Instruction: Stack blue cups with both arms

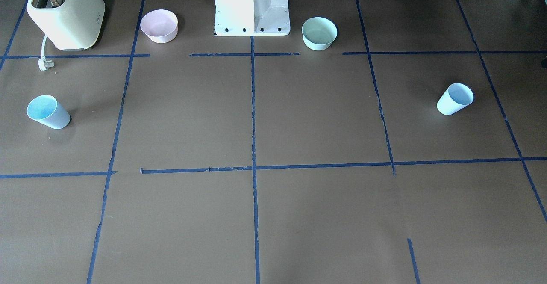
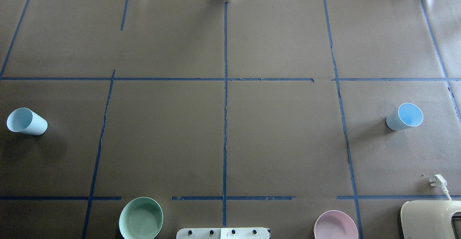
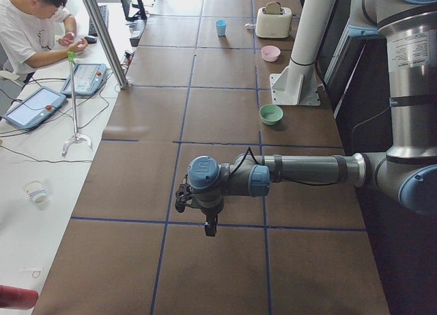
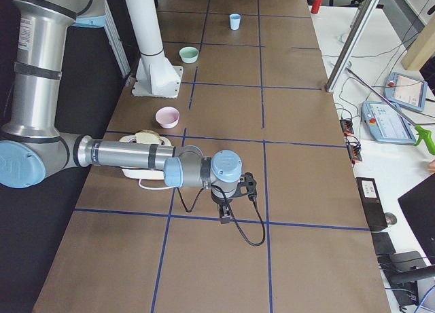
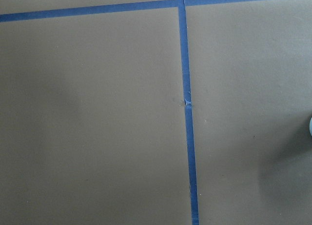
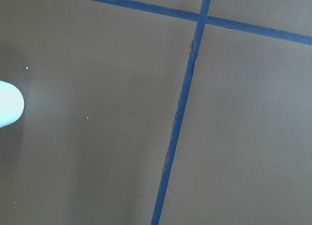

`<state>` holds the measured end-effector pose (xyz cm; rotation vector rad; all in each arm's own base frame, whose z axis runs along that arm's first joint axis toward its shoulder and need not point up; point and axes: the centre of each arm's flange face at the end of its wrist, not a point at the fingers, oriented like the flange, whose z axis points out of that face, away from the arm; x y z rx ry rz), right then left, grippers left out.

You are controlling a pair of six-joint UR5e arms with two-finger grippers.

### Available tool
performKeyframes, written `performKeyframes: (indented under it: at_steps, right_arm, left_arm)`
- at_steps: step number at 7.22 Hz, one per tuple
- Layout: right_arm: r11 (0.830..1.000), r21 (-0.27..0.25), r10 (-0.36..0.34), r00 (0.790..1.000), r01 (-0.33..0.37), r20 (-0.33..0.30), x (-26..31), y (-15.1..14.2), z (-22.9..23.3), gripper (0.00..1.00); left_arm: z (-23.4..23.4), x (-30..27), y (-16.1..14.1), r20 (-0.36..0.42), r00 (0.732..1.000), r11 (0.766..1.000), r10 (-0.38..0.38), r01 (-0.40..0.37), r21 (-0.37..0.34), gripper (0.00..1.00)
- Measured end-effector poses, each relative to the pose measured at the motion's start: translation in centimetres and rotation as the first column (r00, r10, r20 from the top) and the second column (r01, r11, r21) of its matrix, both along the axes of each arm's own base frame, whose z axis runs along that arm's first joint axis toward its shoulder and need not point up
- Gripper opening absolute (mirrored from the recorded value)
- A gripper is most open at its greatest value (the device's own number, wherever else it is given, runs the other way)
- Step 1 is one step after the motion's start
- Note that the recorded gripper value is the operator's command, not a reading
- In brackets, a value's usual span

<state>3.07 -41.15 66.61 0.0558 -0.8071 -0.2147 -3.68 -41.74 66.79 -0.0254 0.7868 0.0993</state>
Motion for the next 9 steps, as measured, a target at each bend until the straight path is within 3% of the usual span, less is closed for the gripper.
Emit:
performKeyframes:
  at_steps: [5, 7, 9]
  right_arm:
    - [1.0, -0.002, -0.004, 1.0, 0.004, 0.003, -0.2, -0.1, 0.1, 1.0]
    - [1.0, -0.001, -0.006, 1.0, 0.006, 0.008, -0.3, -0.2, 0.0, 1.0]
    - [1.0, 0.0, -0.008, 1.0, 0.008, 0.009, -0.4, -0.3, 0.0, 1.0]
  left_arm:
    - [-1.2, 1.8, -1.4, -0.005, 0.999, 0.999, 0.033, -0.033, 0.024, 1.0]
    - [-6.0, 3.0, -6.6, -0.017, 0.999, 0.99, 0.047, -0.044, 0.131, 1.0]
    - [-9.2, 3.8, -9.1, -0.026, 0.998, 0.978, 0.059, -0.052, 0.204, 1.0]
